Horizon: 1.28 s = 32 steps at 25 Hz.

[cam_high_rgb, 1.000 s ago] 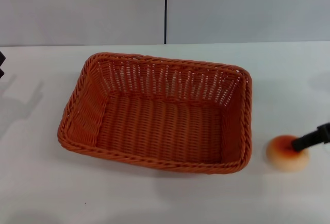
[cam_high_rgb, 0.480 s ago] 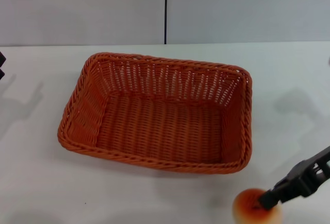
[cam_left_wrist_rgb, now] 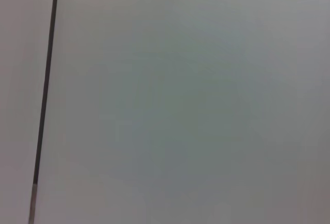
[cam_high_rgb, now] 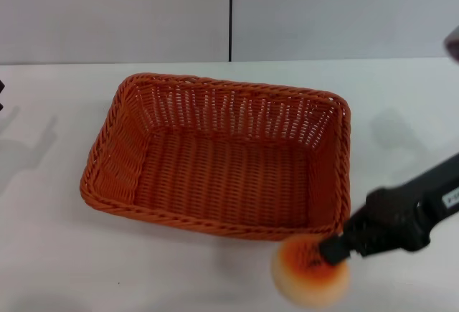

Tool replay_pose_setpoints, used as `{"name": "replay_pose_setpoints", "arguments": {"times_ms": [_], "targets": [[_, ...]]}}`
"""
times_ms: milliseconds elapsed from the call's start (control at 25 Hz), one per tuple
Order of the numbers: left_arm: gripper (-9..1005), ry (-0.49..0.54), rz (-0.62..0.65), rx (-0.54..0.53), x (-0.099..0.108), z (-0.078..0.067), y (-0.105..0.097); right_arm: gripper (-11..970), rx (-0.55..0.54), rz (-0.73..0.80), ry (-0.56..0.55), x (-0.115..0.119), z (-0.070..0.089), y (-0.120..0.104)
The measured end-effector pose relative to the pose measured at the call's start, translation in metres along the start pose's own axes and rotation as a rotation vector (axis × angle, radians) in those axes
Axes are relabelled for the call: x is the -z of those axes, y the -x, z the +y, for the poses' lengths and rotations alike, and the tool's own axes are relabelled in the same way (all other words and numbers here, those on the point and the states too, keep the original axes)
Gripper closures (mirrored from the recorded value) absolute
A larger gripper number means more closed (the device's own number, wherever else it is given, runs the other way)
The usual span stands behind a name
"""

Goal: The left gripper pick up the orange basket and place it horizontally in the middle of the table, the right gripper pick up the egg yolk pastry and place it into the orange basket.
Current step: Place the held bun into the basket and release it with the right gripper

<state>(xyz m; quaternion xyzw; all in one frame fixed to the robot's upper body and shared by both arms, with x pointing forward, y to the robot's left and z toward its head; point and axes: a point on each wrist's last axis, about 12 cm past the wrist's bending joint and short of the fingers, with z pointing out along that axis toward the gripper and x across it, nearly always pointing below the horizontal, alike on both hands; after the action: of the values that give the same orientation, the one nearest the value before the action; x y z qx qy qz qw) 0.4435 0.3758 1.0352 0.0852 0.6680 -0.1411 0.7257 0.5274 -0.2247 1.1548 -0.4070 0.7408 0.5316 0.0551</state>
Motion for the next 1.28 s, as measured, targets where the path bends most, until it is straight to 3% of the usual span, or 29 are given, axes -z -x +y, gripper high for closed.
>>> {"name": "replay_pose_setpoints", "arguments": {"times_ms": [280, 560, 760, 1040, 1280], "targets": [[253, 0.0, -0.001, 0.001, 0.0, -0.001, 0.0, 955, 0.162, -0.203, -0.045, 0.028, 0.002, 0.005], [253, -0.004, -0.004, -0.002, -0.001, 0.0, 0.001, 934, 0.232, -0.375, -0.21, 0.049, -0.017, 0.002], [253, -0.006, -0.004, -0.001, -0.002, -0.001, 0.0, 908, 0.25, -0.39, -0.284, 0.041, -0.032, 0.009], [253, -0.004, -0.001, 0.0, -0.002, -0.001, 0.0, 871, 0.296, -0.318, -0.264, 0.014, -0.043, 0.03], [253, -0.005, 0.001, 0.011, -0.001, -0.003, -0.002, 840, 0.316, -0.377, -0.356, 0.015, -0.053, 0.035]]}}
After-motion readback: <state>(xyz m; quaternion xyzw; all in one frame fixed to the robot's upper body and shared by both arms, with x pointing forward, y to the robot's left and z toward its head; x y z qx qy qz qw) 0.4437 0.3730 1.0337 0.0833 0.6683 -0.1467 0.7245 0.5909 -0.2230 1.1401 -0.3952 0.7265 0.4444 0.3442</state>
